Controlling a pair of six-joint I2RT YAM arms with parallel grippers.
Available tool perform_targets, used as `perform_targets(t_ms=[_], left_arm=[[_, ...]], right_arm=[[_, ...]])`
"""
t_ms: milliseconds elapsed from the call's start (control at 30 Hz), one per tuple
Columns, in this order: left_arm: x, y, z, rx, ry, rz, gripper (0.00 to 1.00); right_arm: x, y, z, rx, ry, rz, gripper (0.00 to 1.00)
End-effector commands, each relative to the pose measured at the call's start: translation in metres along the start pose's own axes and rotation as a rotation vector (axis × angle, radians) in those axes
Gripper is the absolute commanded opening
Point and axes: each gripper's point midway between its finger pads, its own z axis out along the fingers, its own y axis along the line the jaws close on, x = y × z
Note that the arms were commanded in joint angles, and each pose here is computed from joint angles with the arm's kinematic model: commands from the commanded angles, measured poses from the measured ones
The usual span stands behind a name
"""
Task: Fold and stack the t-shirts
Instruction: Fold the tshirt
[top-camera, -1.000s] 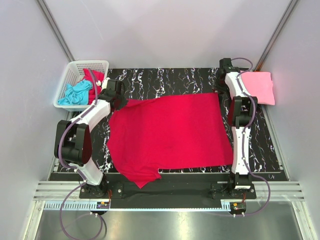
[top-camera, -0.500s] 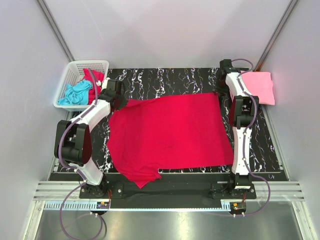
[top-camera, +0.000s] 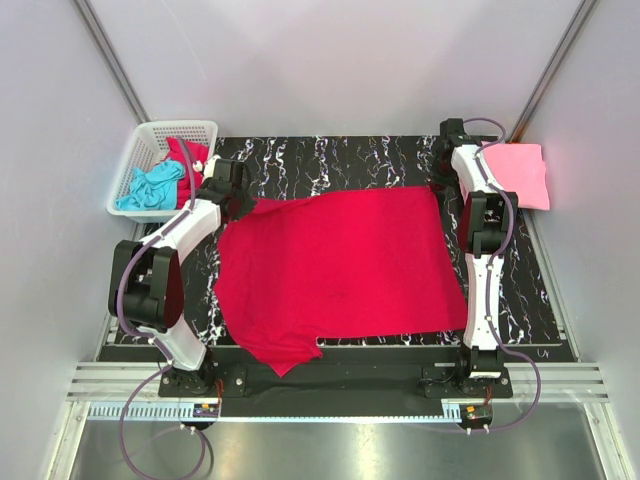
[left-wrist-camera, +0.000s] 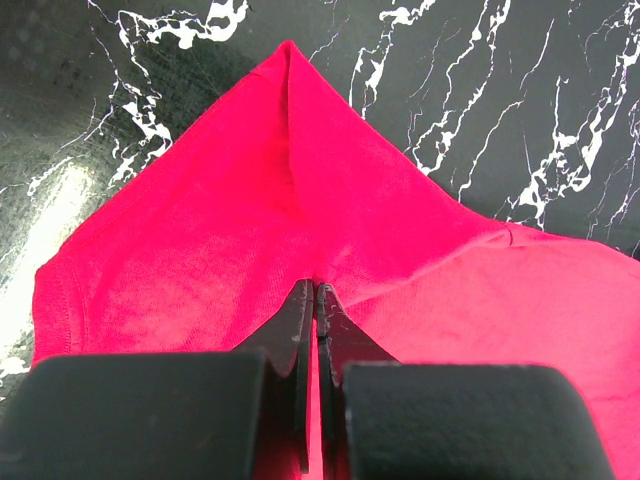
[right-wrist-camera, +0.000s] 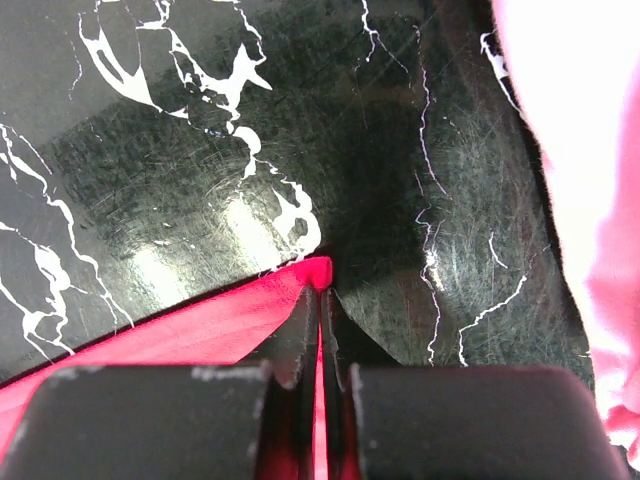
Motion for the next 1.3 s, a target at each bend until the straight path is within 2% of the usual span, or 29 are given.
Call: perform_targets(t_ms=[0, 167, 300, 567, 733, 1000, 1267], left_arm=[[-0.019, -0.012, -0.016, 0.047, -0.055, 0.002, 0.00], [-0.022, -0.014, -0.022, 0.062, -0.064, -0.003, 0.00], [-0.031, -0.019, -0.032, 0.082, -0.089, -0.009, 0.00], [-0.055, -0.026, -0.073, 0.131, -0.168, -0.029, 0.00], [-0.058, -0.020, -0.100, 0.139, -0.196, -0.039, 0.00], [-0.046, 0.003, -0.140, 0.139, -0.201, -0.050, 0.00], [0.007, 0.039, -0.146, 0.093, -0.092, -0.041, 0.00]], right_arm=[[0.000, 0.002, -0.007, -0.006, 0.008, -0.019, 0.00], [0.000, -0.005, -0.022, 0.014, -0.003, -0.029, 0.00], [-0.008, -0.007, -0.055, 0.009, -0.048, -0.024, 0.00], [-0.011, -0.014, -0.110, -0.002, -0.111, -0.020, 0.00], [0.001, -0.014, -0.129, -0.034, -0.110, -0.005, 0.00], [0.053, -0.023, -0.157, -0.095, -0.052, 0.015, 0.00], [0.131, -0.033, -0.167, -0.097, 0.035, 0.020, 0.00]])
